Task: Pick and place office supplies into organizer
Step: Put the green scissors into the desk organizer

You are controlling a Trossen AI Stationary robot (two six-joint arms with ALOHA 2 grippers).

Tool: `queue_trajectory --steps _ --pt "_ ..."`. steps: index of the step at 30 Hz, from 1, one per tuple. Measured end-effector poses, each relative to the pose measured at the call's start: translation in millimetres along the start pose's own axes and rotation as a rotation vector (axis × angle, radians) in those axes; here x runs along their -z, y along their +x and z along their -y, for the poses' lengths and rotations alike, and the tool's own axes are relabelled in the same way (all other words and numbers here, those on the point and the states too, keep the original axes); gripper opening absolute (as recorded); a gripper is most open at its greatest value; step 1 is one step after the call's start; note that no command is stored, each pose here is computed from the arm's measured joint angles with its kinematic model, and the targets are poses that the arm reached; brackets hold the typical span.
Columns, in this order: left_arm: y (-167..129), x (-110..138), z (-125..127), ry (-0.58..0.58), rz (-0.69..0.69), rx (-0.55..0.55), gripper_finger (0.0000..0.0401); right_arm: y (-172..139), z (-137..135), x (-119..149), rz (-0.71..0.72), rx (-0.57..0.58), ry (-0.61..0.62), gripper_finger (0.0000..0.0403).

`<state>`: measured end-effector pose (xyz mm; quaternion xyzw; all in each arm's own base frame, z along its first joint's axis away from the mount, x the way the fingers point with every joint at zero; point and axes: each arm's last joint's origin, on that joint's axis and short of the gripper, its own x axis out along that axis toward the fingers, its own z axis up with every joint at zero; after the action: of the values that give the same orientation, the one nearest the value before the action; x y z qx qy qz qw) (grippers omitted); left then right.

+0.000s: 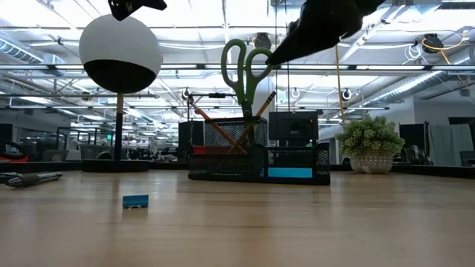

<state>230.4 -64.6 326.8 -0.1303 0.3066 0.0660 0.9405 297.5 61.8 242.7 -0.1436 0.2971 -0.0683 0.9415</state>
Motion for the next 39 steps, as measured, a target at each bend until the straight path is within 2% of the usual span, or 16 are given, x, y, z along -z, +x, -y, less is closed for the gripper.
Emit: queue_trajectory --steps 6,11,20,35,39 --pt "2 -4 -6 -0.022 0.013 -0.022 0.0081 10 7 3 -0.017 0.021 0.008 0.0217" --pt "3 -5 -9 -0.03 0.016 -0.032 0.0081 22 2 7 -0.029 -0.025 0.008 0.0216" --pt "3 -5 -9 -0.03 0.017 -0.032 0.0081 27 2 3 0.018 -0.01 0.047 0.0195" --pt "3 -5 -9 -0.055 0.017 -0.031 0.0081 29 9 1 0.04 0.019 0.106 0.0051" --pt "3 -5 -9 -0.06 0.017 -0.03 0.0081 29 11 1 0.044 0.032 0.107 0.0029"
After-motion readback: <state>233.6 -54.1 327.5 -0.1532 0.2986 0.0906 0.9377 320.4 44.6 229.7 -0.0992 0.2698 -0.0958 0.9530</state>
